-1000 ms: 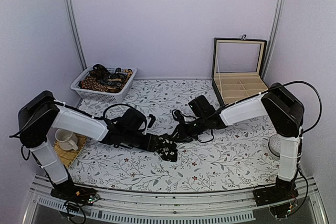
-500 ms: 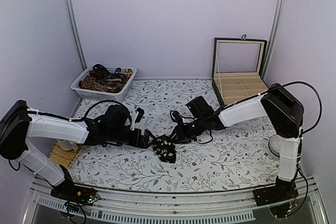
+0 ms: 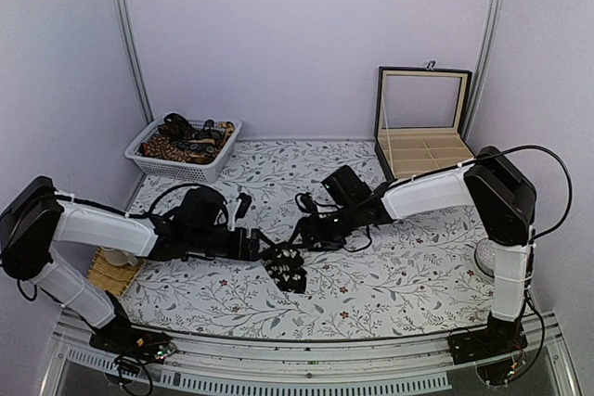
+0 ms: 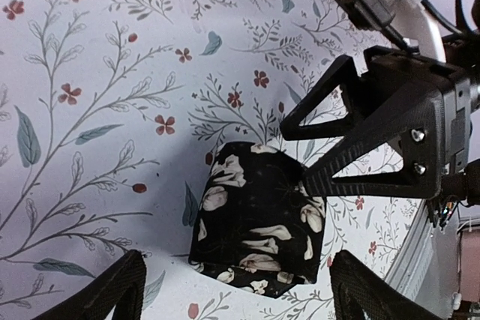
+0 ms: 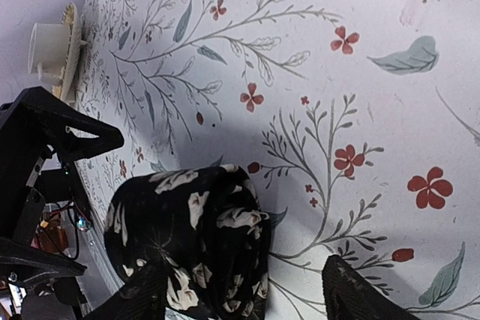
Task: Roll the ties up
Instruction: Roll the tie at the center of the board.
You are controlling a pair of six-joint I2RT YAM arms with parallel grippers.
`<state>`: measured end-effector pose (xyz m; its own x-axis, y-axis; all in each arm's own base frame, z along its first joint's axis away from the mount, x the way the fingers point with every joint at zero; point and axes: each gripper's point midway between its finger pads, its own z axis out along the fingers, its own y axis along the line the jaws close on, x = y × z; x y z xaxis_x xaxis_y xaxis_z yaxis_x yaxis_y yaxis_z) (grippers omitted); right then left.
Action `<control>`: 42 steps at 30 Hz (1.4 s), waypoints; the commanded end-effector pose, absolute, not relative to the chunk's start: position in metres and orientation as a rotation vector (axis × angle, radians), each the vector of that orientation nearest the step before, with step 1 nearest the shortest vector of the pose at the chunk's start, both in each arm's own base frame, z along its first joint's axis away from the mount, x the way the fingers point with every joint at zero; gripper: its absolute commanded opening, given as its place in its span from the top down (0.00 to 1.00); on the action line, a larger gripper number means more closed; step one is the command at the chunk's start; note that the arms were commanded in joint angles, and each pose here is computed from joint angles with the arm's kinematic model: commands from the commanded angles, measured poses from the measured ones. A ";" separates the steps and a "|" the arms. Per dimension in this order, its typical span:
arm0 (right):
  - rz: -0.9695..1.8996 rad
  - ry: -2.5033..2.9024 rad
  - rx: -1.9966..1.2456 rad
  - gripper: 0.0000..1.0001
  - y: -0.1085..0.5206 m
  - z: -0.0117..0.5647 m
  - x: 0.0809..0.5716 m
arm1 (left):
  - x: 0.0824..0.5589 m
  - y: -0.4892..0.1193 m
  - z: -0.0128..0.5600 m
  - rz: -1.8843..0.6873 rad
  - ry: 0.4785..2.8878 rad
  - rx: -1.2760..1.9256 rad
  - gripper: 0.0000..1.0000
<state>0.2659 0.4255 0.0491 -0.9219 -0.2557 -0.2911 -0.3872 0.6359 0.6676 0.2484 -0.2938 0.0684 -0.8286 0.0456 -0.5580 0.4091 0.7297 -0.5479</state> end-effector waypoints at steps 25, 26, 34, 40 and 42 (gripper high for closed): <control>0.654 2.703 -0.874 0.00 0.454 0.057 0.244 | 0.248 -0.241 0.091 -0.794 2.298 0.197 0.17; 0.638 2.710 -0.873 0.00 0.453 0.053 0.245 | 0.247 -0.240 0.090 -0.796 2.297 0.197 0.17; 0.594 2.781 -0.885 0.00 0.452 0.020 0.241 | 0.244 -0.237 0.094 -0.808 2.270 0.200 0.17; 0.590 2.796 -0.889 0.13 0.457 0.013 0.240 | 0.243 -0.236 0.090 -0.805 2.274 0.205 0.16; 0.582 2.791 -0.904 0.17 0.459 0.013 0.239 | 0.242 -0.236 0.086 -0.798 2.284 0.207 0.16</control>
<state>0.2411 0.4564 0.0436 -0.8116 -0.5013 -0.2998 -0.5827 0.7309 0.3554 0.2403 -0.2398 0.0893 -0.7503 -0.0678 -0.6576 0.3606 0.7918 -0.4931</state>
